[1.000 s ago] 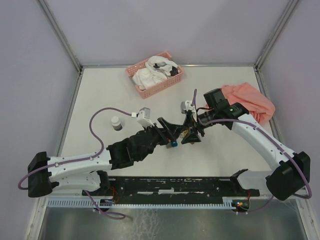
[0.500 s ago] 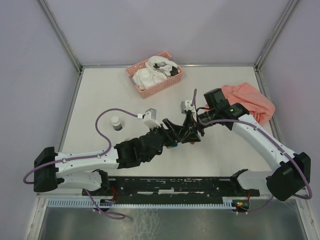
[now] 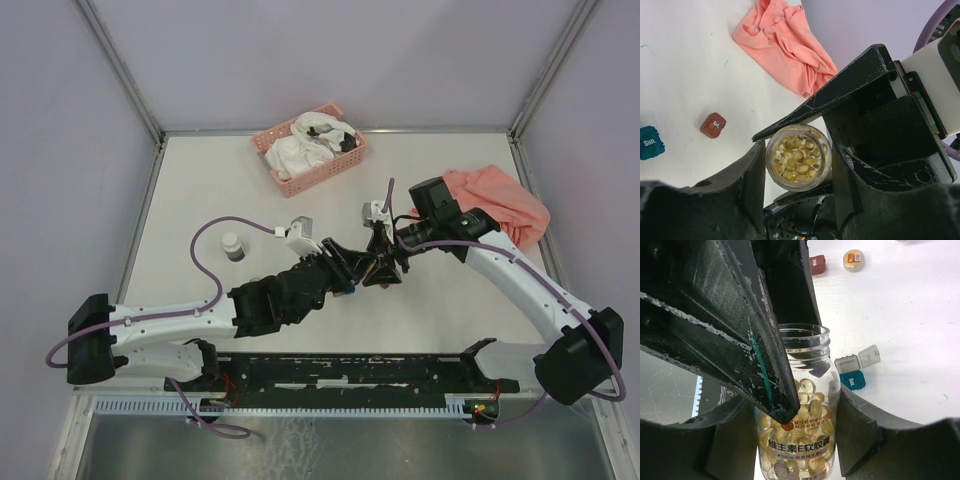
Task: Sort the pills into containers
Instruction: Pour the pill into the pill container.
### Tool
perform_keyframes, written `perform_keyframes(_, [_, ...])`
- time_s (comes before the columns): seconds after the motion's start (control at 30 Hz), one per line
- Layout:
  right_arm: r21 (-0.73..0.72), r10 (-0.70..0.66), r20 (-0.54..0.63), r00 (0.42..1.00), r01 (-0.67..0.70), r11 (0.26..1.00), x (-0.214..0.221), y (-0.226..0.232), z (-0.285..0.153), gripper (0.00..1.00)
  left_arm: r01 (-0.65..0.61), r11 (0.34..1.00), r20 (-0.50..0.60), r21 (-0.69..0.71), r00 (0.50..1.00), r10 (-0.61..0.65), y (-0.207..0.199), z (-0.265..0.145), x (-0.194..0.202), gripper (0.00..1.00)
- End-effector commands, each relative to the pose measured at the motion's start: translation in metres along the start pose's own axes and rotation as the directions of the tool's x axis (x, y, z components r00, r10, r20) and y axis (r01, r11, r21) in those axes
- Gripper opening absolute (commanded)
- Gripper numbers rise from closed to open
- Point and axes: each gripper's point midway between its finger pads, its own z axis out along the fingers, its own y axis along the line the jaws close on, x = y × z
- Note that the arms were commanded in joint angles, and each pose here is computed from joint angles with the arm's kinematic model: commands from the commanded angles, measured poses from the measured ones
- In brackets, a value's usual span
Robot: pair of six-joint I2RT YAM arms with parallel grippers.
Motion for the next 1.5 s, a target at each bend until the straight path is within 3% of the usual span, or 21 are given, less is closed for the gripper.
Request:
perform_keyframes(0.0, [0.032, -0.05, 0.039, 0.998, 0.048, 0.998, -0.013, -0.001, -0.005, 0.51, 0.103, 0.993, 0.06, 0.065, 0.992, -0.107, -0.02, -0.008, -0.021, 0.17])
perform_keyframes(0.27, [0.035, -0.043, 0.048, 0.998, 0.041, 0.999, -0.015, -0.001, -0.005, 0.54, 0.108, 0.992, 0.078, 0.062, 0.991, -0.112, -0.017, -0.01, -0.026, 0.15])
perform_keyframes(0.43, [0.026, -0.039, 0.054, 0.998, 0.037, 0.999, -0.016, 0.0, -0.005, 0.43, 0.106, 0.992, 0.083, 0.064, 0.99, -0.111, -0.018, -0.01, -0.027, 0.2])
perform_keyframes(0.6, [0.004, -0.041, 0.06, 0.997, 0.041, 0.999, -0.019, 0.003, -0.005, 0.14, 0.068, 0.993, 0.07, 0.101, 0.995, -0.075, -0.024, -0.014, -0.028, 0.67])
perform_keyframes(0.67, [-0.002, -0.038, 0.06, 0.997, 0.038, 0.999, -0.019, 0.003, -0.005, 0.03, 0.03, 0.992, 0.071, 0.119, 0.997, -0.039, -0.023, -0.019, -0.03, 0.81])
perform_keyframes(0.83, [-0.015, -0.045, 0.078, 0.996, 0.047, 0.999, -0.022, 0.004, -0.012, 0.02, -0.159, 0.96, 0.106, 0.23, 0.985, 0.138, -0.025, -0.049, -0.046, 0.91])
perform_keyframes(0.9, [-0.007, -0.067, 0.093, 0.993, 0.067, 0.998, -0.026, 0.005, -0.02, 0.02, -0.285, 0.894, 0.087, 0.346, 0.958, 0.273, -0.033, -0.069, -0.04, 0.91])
perform_keyframes(1.0, [0.055, -0.109, 0.155, 0.982, 0.101, 0.993, -0.047, 0.005, -0.044, 0.02, -0.378, 0.806, 0.115, 0.456, 0.923, 0.367, -0.032, -0.096, -0.039, 0.91])
perform_keyframes(1.1, [0.164, -0.175, 0.408, 0.896, 0.117, 0.98, -0.118, -0.015, -0.09, 0.02, -0.467, 0.786, 0.177, 0.405, 0.884, 0.433, -0.005, -0.1, -0.046, 0.94])
perform_keyframes(1.13, [0.157, -0.092, 0.519, 0.85, 0.011, 0.988, -0.15, -0.011, -0.109, 0.02, -0.49, 0.793, 0.192, 0.361, 0.872, 0.451, 0.007, -0.098, -0.05, 0.95])
perform_keyframes(1.23, [0.163, -0.159, 0.701, 0.695, 0.06, 0.985, -0.219, 0.022, -0.145, 0.02, -0.521, 0.812, 0.225, 0.263, 0.852, 0.474, 0.032, -0.096, -0.061, 0.98])
perform_keyframes(1.3, [0.043, -0.176, 0.753, 0.635, 0.219, 0.975, -0.24, 0.079, -0.138, 0.02, -0.518, 0.819, 0.237, 0.245, 0.852, 0.467, 0.037, -0.098, -0.065, 0.99])
perform_keyframes(1.37, [0.146, -0.297, 0.775, 0.558, 0.3, 0.943, -0.246, 0.098, -0.143, 0.02, -0.505, 0.828, 0.243, 0.245, 0.858, 0.452, 0.04, -0.101, -0.067, 0.99])
perform_keyframes(1.4, [0.257, -0.316, 0.765, 0.561, 0.185, 0.949, -0.249, 0.07, -0.153, 0.02, -0.495, 0.832, 0.248, 0.25, 0.864, 0.439, 0.041, -0.103, -0.068, 0.99])
perform_keyframes(1.47, [0.298, -0.259, 0.774, 0.577, 0.029, 0.954, -0.252, 0.04, -0.17, 0.02, -0.477, 0.842, 0.249, 0.252, 0.873, 0.42, 0.045, -0.104, -0.068, 0.99])
